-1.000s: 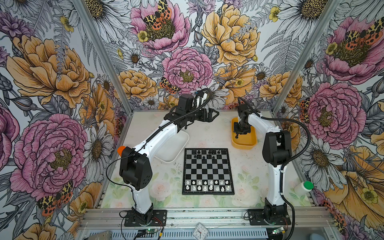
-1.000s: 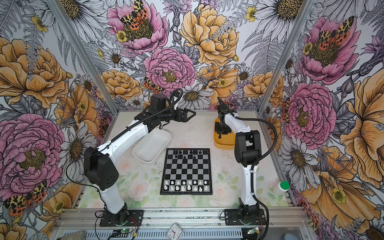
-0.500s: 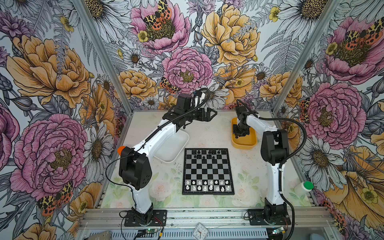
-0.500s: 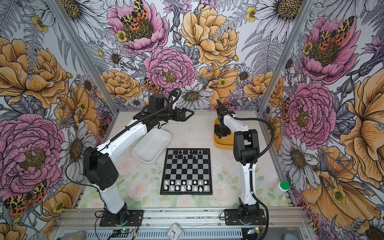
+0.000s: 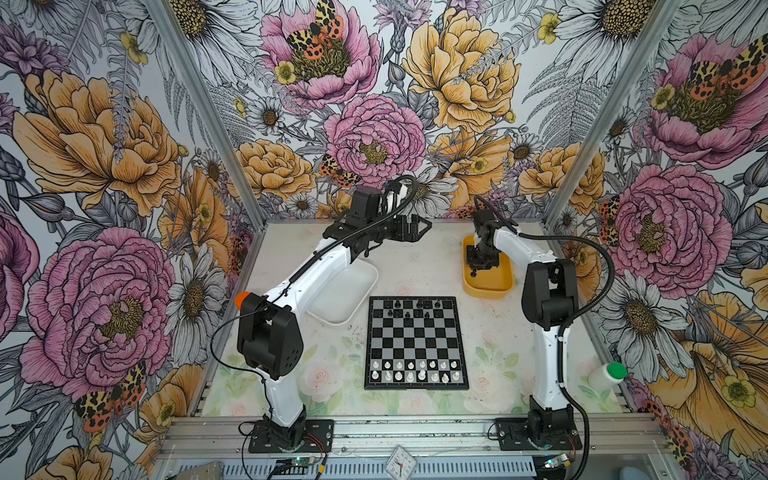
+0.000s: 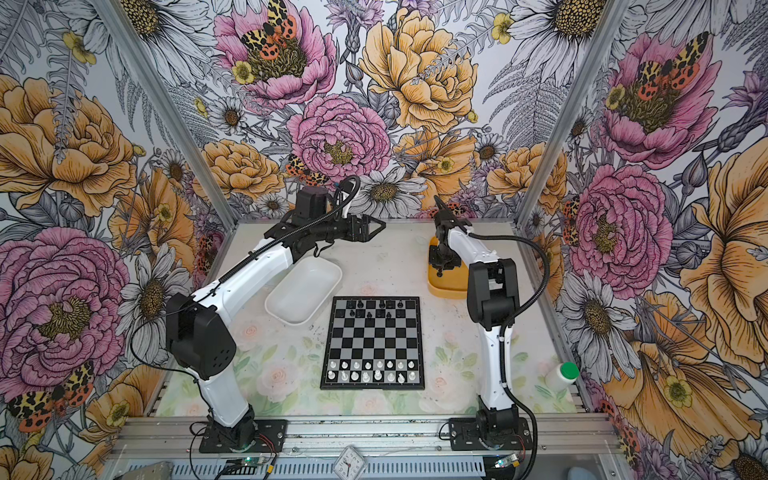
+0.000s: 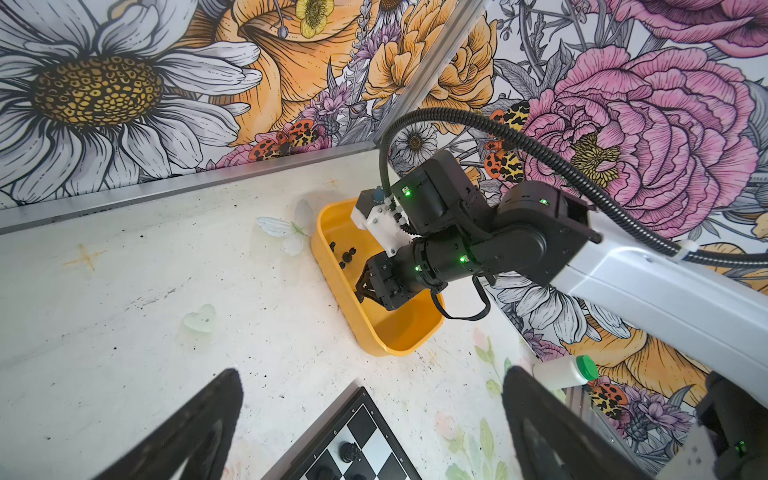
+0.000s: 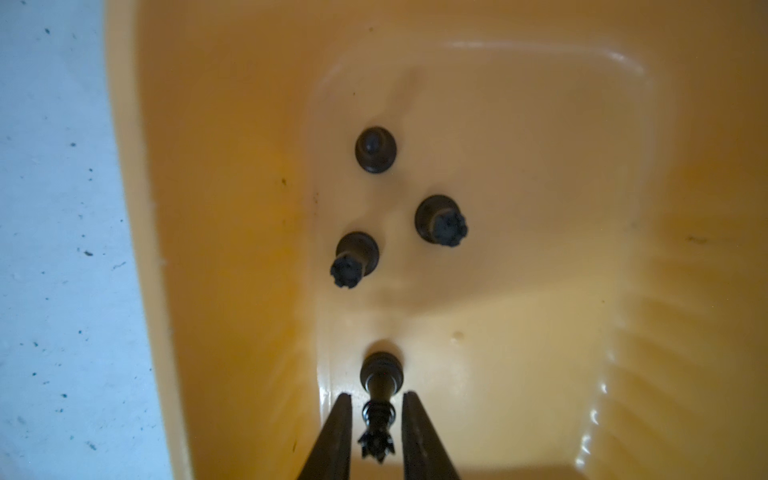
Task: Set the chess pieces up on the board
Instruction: 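Lower the right gripper around a crowned black piece and close it, then lift the black piece and carry it over the board's far rows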
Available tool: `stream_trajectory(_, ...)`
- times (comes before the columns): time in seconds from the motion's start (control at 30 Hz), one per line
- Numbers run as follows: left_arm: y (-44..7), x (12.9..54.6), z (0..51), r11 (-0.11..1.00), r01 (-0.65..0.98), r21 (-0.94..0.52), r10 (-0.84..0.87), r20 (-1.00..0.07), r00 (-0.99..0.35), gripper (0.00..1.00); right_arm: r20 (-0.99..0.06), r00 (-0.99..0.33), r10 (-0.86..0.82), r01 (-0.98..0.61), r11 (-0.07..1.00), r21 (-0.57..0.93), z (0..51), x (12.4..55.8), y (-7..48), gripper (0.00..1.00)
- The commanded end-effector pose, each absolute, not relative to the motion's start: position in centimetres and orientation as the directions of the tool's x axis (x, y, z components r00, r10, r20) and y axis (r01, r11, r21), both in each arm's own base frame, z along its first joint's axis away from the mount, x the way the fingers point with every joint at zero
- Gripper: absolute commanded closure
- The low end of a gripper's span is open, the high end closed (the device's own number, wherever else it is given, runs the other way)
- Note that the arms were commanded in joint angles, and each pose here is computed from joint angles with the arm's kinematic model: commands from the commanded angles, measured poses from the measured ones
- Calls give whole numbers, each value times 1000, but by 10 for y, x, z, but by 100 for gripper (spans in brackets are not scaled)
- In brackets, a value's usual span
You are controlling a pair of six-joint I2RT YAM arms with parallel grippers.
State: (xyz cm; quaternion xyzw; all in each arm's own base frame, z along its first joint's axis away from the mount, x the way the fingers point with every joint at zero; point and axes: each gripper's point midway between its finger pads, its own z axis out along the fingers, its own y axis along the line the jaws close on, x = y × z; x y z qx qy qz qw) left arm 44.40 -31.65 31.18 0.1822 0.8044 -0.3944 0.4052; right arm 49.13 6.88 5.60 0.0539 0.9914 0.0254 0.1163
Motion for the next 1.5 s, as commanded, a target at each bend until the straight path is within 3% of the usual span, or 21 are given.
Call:
stream_trajectory(0.0, -311, 441, 316, 616, 622, -483, -22, -800, -599, 1, -237, -963, 131, 115, 990, 81, 51, 501, 69, 76)
stream_trajectory(0.83, -299, 446, 318, 621, 612, -489, -36, -798, -601, 1, -236, -962, 133, 123, 991, 60, 53, 497, 64, 85)
stream_trajectory(1.47, -239, 438, 312, 720, 528, -451, -84, -811, -579, 1, -348, -933, 98, 86, 995, 49, 132, 497, 78, 87)
